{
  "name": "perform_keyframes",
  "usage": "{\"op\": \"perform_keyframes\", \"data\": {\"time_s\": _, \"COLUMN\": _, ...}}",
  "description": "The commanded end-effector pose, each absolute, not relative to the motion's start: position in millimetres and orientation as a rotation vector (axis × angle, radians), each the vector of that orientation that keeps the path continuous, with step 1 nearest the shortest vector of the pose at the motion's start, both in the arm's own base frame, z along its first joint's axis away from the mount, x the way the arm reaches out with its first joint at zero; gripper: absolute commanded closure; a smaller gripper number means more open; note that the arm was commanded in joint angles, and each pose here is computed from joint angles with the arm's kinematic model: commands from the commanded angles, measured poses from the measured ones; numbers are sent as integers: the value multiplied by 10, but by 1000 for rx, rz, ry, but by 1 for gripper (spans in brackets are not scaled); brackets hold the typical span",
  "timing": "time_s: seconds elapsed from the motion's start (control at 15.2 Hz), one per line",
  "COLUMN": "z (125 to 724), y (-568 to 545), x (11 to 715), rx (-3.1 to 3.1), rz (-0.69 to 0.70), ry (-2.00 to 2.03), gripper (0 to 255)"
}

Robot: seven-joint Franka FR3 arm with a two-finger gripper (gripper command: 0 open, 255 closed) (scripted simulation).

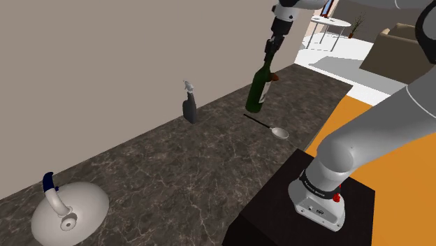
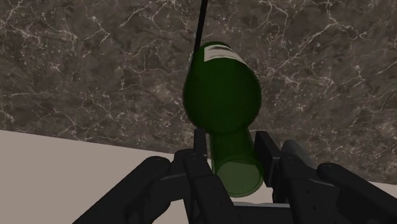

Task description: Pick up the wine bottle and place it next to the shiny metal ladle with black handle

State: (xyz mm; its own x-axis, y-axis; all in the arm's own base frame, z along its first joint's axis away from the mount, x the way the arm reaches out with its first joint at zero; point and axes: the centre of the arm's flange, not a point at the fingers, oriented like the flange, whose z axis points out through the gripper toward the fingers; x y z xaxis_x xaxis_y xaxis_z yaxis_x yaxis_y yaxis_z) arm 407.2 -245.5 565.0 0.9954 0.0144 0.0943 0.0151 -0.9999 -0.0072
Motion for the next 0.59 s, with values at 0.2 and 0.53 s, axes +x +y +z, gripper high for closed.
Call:
{"op": "perform_keyframes", "data": {"time_s": 0.2, "z": 5676, "y": -3101, "x": 3892, "rx": -3131, "rz": -148, "ry": -25, "gripper": 255}}
{"op": "perform_keyframes", "data": {"time_s": 0.53, "z": 5678, "y": -3740, "x": 3728, "rx": -3131, "rz": -148, "ry": -25, "gripper": 255}}
